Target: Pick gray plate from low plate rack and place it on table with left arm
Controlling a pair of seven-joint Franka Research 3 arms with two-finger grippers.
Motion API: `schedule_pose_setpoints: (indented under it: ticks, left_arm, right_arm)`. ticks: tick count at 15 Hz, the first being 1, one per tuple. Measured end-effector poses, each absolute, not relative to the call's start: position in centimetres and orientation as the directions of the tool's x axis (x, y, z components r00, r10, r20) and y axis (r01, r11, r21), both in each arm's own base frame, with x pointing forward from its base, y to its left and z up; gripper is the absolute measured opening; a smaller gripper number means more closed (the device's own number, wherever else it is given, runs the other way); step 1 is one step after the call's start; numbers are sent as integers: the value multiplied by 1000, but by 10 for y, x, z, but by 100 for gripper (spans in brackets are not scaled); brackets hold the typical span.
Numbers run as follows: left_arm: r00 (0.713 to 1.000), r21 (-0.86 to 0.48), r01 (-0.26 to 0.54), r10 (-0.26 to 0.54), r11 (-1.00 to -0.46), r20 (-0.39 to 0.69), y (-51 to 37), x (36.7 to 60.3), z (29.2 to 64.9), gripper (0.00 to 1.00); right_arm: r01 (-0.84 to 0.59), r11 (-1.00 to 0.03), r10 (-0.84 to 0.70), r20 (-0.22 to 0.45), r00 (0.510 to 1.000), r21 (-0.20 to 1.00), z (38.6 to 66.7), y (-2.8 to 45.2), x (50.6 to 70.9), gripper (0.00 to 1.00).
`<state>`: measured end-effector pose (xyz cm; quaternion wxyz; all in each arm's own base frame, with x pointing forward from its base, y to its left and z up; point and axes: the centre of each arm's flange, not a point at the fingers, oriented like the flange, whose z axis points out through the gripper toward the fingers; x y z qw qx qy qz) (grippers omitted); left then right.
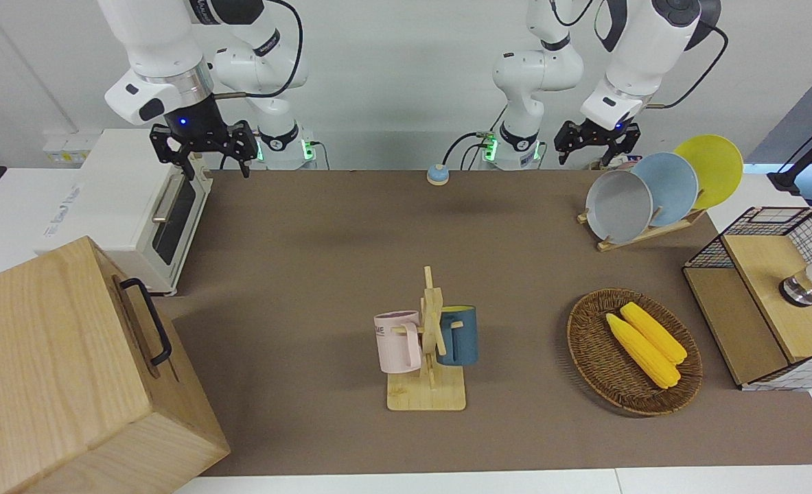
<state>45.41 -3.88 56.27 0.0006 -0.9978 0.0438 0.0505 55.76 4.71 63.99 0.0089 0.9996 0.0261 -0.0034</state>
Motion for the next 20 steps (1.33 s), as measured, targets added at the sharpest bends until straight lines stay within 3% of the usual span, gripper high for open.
schedule_pose_setpoints:
  ticks: [8, 11, 20]
  left_arm:
    - [991, 11, -88, -89, -996, -101, -26, 455, 563, 100]
    - [988, -9, -115, -113, -993, -101, 5, 455, 564, 100]
    - [991, -45, -81, -76, -996, -108, 98, 447, 564, 100]
  right_arm:
    - [52, -998, 52, -7, 999, 18, 640, 47, 558, 99]
    - [52, -998, 52, -7, 999, 18, 640, 47, 558, 99]
    - [52, -998, 52, -7, 999, 18, 640, 47, 558, 99]
